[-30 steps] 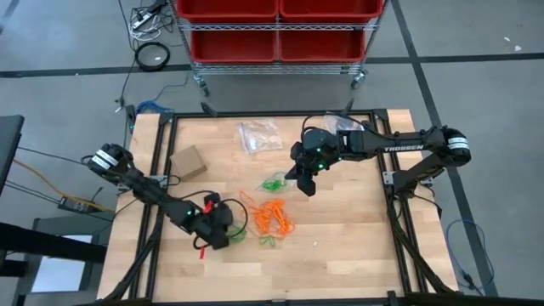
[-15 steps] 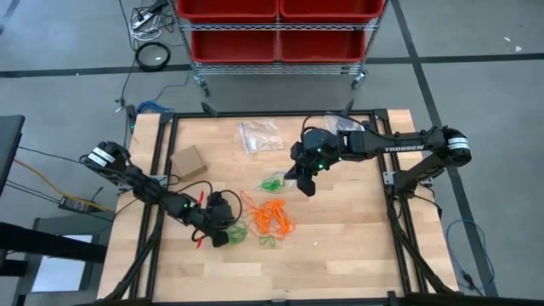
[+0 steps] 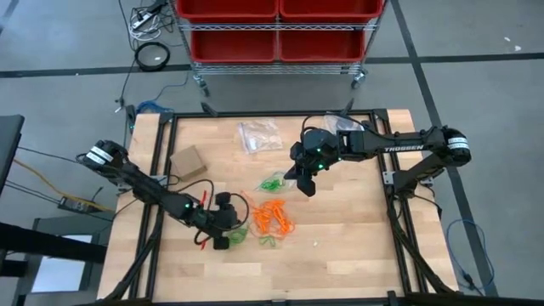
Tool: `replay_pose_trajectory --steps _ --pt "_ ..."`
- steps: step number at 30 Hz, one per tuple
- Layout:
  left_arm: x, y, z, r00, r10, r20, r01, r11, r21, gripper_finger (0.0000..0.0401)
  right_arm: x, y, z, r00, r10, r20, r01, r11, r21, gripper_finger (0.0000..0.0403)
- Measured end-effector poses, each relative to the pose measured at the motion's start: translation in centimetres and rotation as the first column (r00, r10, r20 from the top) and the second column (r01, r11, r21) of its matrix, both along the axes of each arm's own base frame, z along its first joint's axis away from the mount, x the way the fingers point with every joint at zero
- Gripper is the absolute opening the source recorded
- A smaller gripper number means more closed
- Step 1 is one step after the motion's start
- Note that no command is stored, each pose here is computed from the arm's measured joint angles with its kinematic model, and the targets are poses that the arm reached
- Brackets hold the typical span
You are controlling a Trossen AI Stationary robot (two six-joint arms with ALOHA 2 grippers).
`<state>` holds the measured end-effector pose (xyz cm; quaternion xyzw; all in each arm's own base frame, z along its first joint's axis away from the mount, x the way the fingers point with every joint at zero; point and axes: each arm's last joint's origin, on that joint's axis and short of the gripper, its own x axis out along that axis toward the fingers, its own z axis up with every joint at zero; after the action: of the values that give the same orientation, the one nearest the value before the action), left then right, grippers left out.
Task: Sort rubber bands
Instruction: Put the green rubber band into the transparent zip bag
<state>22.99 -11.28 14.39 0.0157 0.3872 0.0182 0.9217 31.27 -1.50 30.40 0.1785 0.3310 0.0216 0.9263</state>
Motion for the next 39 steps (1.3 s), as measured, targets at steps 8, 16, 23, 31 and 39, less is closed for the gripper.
replay_pose_trajectory --steps 8,16,23,31,39 --pt "2.0 -1.4 8.7 0.995 -0.063 0.077 0.044 0.973 0.226 0.0001 0.0 0.0 0.0 1.000 0.000 0.001 0.000 1.000 0.000 0.0000" --pt "3.3 -1.6 16.8 0.983 -0.062 0.171 -0.027 0.880 0.473 0.0001 0.0 0.0 0.0 1.000 -0.002 0.001 0.002 1.000 0.001 0.0000" --pt "4.5 -0.6 22.0 0.949 -0.042 0.313 -0.155 0.802 0.576 0.0000 0.0 -0.1 0.0 1.000 -0.009 0.000 0.009 1.000 0.009 0.0000" --pt "7.8 1.0 20.7 0.960 -0.031 0.280 -0.171 0.726 0.666 0.0000 0.0 -0.3 0.0 1.000 -0.030 -0.003 0.030 0.999 0.025 0.0000" --pt "10.1 1.5 18.0 0.980 -0.005 0.200 -0.139 0.700 0.701 0.0000 0.0 -0.3 0.0 1.000 -0.029 -0.004 0.029 0.999 0.024 0.0000"
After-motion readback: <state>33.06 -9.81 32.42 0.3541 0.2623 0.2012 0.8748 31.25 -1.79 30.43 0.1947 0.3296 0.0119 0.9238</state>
